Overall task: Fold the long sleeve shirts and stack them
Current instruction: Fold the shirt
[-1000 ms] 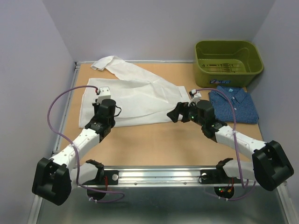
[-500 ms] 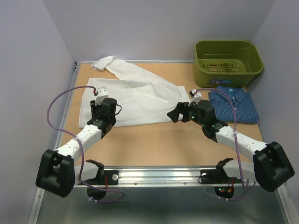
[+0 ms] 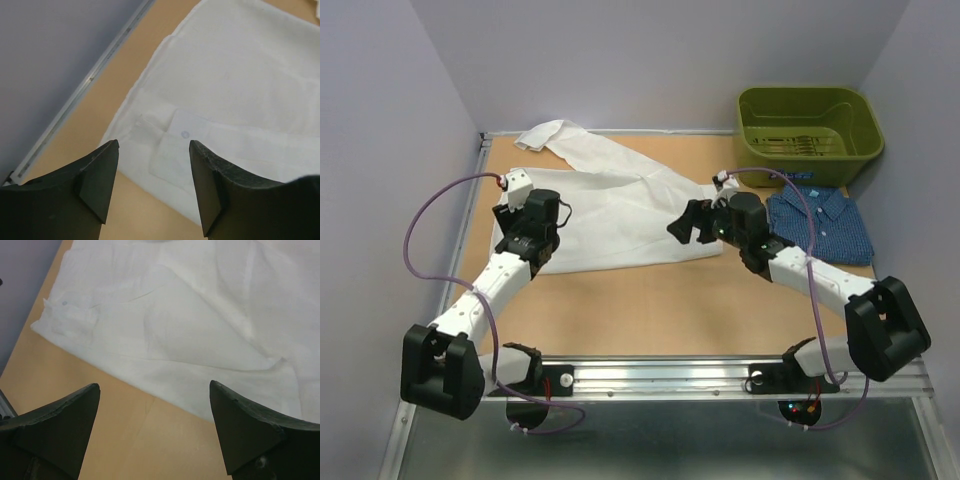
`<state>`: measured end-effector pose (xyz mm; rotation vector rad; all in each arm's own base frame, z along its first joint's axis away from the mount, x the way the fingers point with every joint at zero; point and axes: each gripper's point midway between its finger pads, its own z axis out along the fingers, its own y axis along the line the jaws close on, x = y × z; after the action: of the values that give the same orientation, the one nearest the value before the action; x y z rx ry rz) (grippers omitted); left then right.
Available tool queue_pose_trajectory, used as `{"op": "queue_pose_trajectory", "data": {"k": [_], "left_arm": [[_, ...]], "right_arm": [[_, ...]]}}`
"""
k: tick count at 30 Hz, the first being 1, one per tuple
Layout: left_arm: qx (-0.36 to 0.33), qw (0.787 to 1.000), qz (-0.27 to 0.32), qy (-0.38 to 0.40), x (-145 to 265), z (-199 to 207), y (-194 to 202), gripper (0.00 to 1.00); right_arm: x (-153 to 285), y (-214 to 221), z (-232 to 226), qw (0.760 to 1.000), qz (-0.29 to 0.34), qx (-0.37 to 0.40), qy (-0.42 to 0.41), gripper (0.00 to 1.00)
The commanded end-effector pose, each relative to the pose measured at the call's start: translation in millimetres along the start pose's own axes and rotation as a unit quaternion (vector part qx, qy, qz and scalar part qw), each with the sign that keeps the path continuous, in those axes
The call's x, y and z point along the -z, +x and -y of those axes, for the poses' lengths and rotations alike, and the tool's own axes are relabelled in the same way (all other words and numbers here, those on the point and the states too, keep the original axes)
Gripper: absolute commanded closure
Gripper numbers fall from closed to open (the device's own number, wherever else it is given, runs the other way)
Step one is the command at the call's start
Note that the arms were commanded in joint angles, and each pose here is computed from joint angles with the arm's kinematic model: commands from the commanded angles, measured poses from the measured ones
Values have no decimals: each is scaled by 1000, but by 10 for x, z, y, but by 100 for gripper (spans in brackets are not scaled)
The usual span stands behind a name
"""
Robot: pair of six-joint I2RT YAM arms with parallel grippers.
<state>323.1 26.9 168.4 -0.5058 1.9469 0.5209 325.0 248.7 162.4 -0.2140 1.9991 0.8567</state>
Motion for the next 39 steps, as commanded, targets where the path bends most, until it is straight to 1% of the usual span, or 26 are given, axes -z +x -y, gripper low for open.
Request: {"op": "queue_pose_trajectory", "data": {"k": [1, 2, 5, 7, 9, 10, 11, 14, 15, 16, 17, 19, 20, 21, 22, 23, 26, 30, 33, 34, 36, 38, 39], "left_arm": [[102, 992, -44, 58, -6, 375, -13, 35], [110, 991, -56, 59, -49, 392, 37, 35], [145, 982, -107, 56, -270, 370, 292, 36], [176, 974, -132, 55, -437, 311, 394, 36], [199, 967, -147, 55, -524, 276, 483, 37], [210, 963, -156, 68, -545, 308, 513, 37], [222, 960, -156, 68, -608, 299, 520, 38], [250, 952, -172, 49, -760, 174, 685, 39], [256, 949, -177, 44, -792, 140, 733, 39], [262, 944, -197, 44, -854, 129, 875, 40], [262, 943, -199, 43, -849, 124, 898, 40], [269, 938, -216, 29, -908, 42, 1008, 40], [267, 935, -231, 18, -929, 13, 1130, 41], [270, 933, -240, 11, -935, -5, 1189, 41], [275, 928, -253, 6, -951, -25, 1264, 41], [276, 926, -258, 7, -952, -18, 1292, 41], [269, 924, -272, 5, -942, -15, 1366, 41], [263, 925, -273, -1, -927, -47, 1334, 41], [256, 930, -263, 7, -896, -61, 1180, 39], [256, 932, -255, 13, -868, -69, 1083, 38], [252, 937, -240, 34, -844, -35, 905, 38], [232, 945, -220, 63, -767, 8, 704, 36], [210, 952, -212, 73, -710, 63, 652, 36]], "right_arm": [[-241, -366, -281, 999, 13, -5, -52, 6], [-301, -450, -364, 998, 15, -7, -68, 7], [-503, -388, -462, 993, 1, -28, -114, 7], [-612, -408, -475, 992, 6, -36, -124, 8], [-765, -264, -395, 991, -9, -46, -125, 8], [-812, -290, -408, 990, -1, -45, -135, 8], [-849, -235, -413, 988, -7, -55, -142, 8], [-1024, 37, -232, 987, -26, -86, -130, 7], [-1034, 73, -190, 987, -25, -91, -127, 7], [-1051, 125, -76, 987, -20, -101, -121, 7], [-1039, 178, -56, 987, -25, -103, -119, 7], [-1044, 274, 154, 988, -26, -116, -101, 7], [-1030, 320, 249, 987, -28, -125, -93, 7], [-988, 446, 351, 987, -37, -136, -83, 7], [-967, 430, 496, 986, -28, -145, -73, 7], [-907, 533, 585, 985, -35, -154, -64, 7], [-781, 482, 792, 986, -22, -158, -49, 7], [-598, 330, 833, 988, -4, -149, -48, 8], [-537, 155, 756, 992, 3, -120, -48, 8], [-541, 134, 765, 993, -9, -110, -41, 8], [-517, 31, 759, 995, -9, -91, -26, 8], [-521, -50, 780, 998, -23, -58, -5, 8], [-492, -22, 753, 998, -45, -50, 5, 8]]}}
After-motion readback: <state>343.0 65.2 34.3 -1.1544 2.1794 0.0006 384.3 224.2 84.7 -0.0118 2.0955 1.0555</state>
